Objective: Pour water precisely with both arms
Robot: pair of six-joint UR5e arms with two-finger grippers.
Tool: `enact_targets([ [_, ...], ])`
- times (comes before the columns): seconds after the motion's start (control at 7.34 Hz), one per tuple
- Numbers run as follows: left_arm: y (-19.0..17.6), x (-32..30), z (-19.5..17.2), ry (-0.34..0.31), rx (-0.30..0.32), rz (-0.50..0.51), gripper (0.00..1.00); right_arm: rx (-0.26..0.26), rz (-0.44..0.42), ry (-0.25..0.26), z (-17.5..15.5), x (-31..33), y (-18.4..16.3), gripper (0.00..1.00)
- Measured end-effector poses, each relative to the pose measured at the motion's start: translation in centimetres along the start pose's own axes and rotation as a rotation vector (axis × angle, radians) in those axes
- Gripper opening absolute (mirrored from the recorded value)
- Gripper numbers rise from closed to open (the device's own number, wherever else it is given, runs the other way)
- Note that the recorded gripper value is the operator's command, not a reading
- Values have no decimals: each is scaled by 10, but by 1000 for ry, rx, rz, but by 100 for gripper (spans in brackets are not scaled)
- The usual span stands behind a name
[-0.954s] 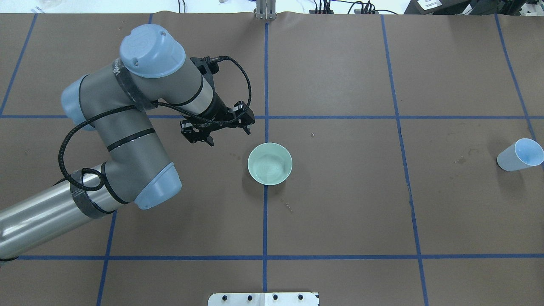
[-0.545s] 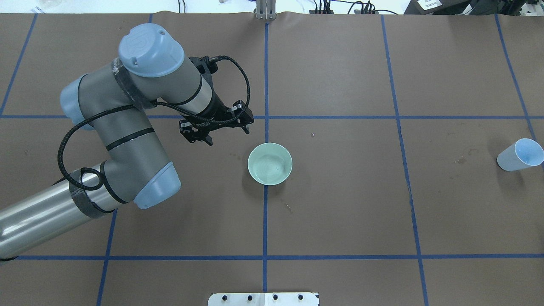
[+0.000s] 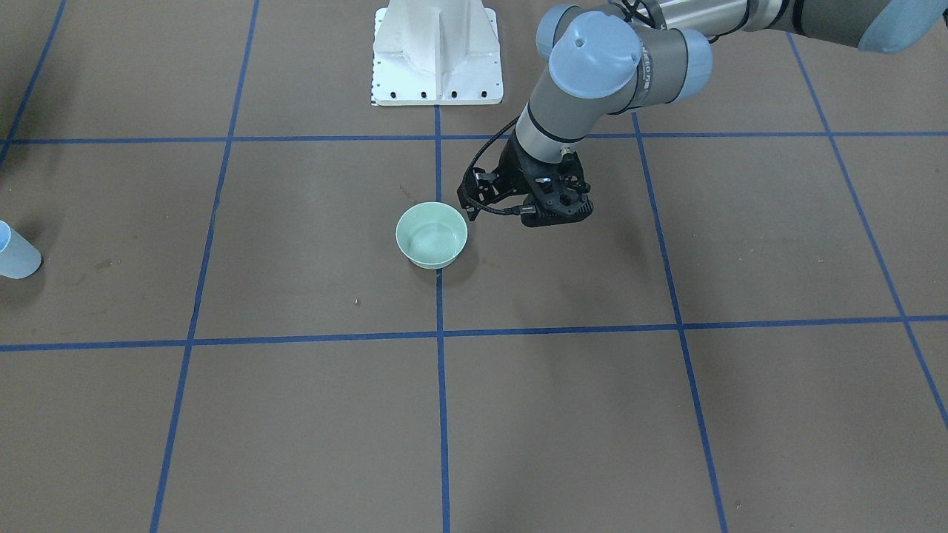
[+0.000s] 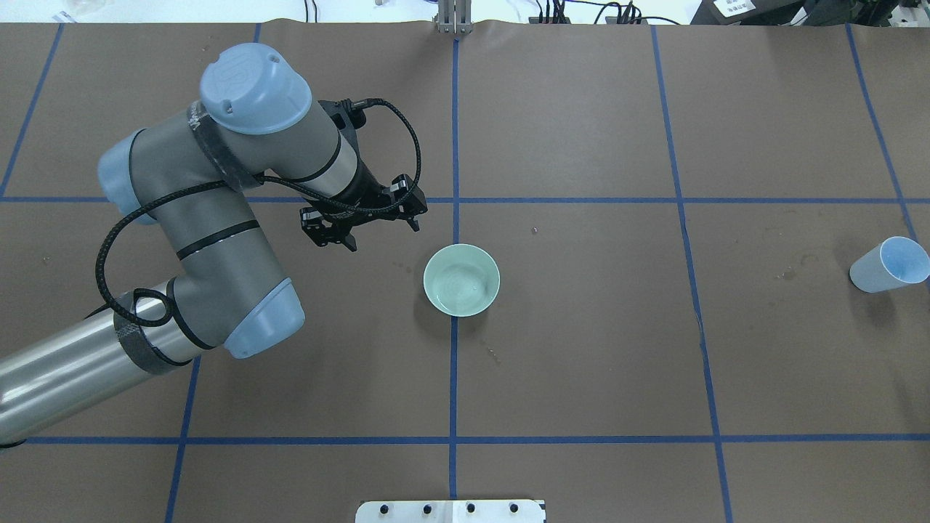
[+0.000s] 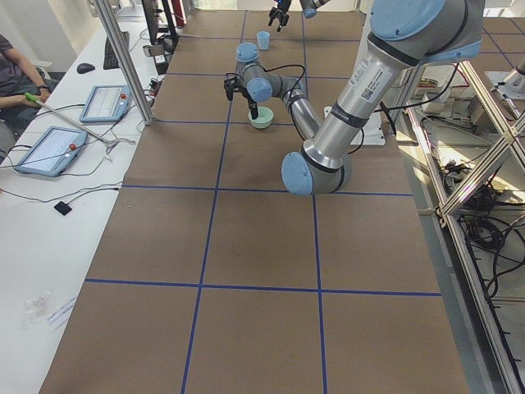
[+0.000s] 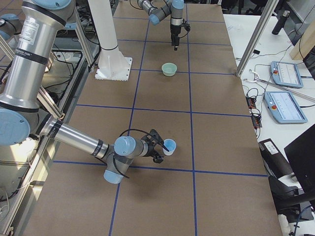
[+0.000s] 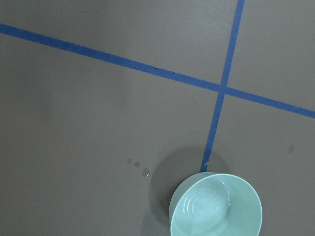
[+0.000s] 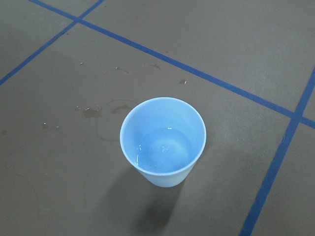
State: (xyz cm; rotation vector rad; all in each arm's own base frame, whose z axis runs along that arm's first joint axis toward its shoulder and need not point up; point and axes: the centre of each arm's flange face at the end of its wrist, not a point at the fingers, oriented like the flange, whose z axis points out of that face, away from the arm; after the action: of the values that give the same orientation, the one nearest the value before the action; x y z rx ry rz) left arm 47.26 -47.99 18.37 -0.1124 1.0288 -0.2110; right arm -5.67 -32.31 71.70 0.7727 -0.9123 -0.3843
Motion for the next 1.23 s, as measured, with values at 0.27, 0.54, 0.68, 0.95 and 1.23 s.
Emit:
enact_targets([
  [0.27,-2,-8,4,-11,0,-6,100,16,-36,3,16,-4,2,98],
  [0.54,-3,-12,6,-16,-1,-8,100,20,-43,5,21,-2,6,98],
  [0.68,-3,-14,7,-19,0,-9,100,21,-43,6,21,1,13,98],
  [0.95,-3,-14,7,-19,0,-9,100,29,-44,12,20,4,22,98],
  [1.23,-3,-14,7,-19,0,-9,100,32,-43,24,20,6,25,98],
])
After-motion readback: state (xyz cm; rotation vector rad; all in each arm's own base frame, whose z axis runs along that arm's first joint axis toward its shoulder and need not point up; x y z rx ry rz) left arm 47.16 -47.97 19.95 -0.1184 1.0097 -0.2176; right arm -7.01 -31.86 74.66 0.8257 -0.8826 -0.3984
